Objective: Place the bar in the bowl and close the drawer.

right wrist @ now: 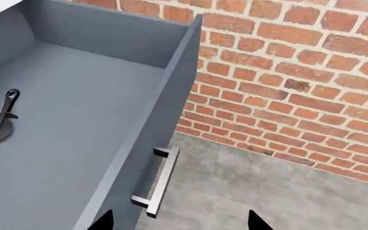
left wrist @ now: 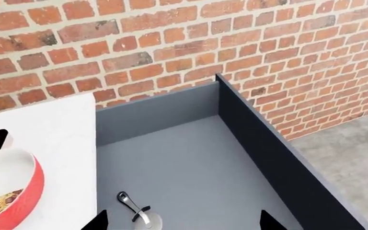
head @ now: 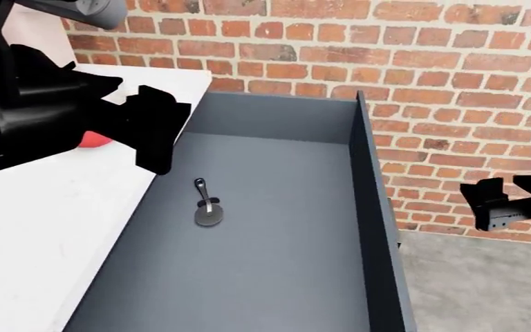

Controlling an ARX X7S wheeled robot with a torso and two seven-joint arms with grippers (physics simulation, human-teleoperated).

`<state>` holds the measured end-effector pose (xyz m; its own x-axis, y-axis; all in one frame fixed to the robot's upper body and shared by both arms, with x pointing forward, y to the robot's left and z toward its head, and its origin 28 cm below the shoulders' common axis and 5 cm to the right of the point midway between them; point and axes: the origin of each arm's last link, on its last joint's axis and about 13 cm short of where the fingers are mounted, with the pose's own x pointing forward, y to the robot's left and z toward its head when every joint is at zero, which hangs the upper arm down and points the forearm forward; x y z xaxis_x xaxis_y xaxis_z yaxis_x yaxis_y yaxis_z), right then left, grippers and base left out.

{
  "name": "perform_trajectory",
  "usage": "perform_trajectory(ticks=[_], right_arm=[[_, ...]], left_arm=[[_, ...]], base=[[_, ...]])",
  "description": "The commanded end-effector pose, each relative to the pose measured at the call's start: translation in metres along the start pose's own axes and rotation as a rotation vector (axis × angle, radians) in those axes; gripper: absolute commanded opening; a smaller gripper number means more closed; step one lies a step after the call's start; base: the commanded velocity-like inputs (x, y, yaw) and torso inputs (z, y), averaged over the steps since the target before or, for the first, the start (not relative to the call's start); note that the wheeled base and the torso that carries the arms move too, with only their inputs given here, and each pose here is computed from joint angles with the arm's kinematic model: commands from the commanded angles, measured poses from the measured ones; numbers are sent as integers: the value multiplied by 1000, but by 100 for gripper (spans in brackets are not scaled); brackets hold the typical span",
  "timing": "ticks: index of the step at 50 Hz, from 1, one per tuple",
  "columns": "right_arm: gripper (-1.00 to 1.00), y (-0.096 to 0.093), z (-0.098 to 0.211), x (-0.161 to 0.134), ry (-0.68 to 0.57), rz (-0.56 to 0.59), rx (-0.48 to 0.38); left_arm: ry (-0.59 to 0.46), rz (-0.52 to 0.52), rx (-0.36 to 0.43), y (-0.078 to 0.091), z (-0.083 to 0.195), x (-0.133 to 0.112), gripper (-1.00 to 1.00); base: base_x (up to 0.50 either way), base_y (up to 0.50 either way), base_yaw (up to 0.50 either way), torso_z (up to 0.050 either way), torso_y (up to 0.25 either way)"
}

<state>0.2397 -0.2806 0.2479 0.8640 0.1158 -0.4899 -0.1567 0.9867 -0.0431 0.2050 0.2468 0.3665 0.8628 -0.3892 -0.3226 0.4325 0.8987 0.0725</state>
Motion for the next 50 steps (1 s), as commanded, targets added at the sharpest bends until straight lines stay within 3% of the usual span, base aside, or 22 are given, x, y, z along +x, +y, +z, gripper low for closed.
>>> perform_trajectory(ticks=[1,13,26,50], right_arm=[[100,-22,-28,15,-33,136,38],[100,-38,-58,22,-56,191,69],[100,-42,-98,40,-63,294,-40],[100,-42,-146,65,-31,412,-65]], left_arm=[[3,1,4,-1,1,1,100],[7,-3,11,-3,0,2,100],[13,-5,13,-4,0,5,100],[16,-9,18,-5,0,5,100]], base=[[0,0,0,0,0],[0,0,0,0,0],[0,0,0,0,0],[0,0,0,0,0]])
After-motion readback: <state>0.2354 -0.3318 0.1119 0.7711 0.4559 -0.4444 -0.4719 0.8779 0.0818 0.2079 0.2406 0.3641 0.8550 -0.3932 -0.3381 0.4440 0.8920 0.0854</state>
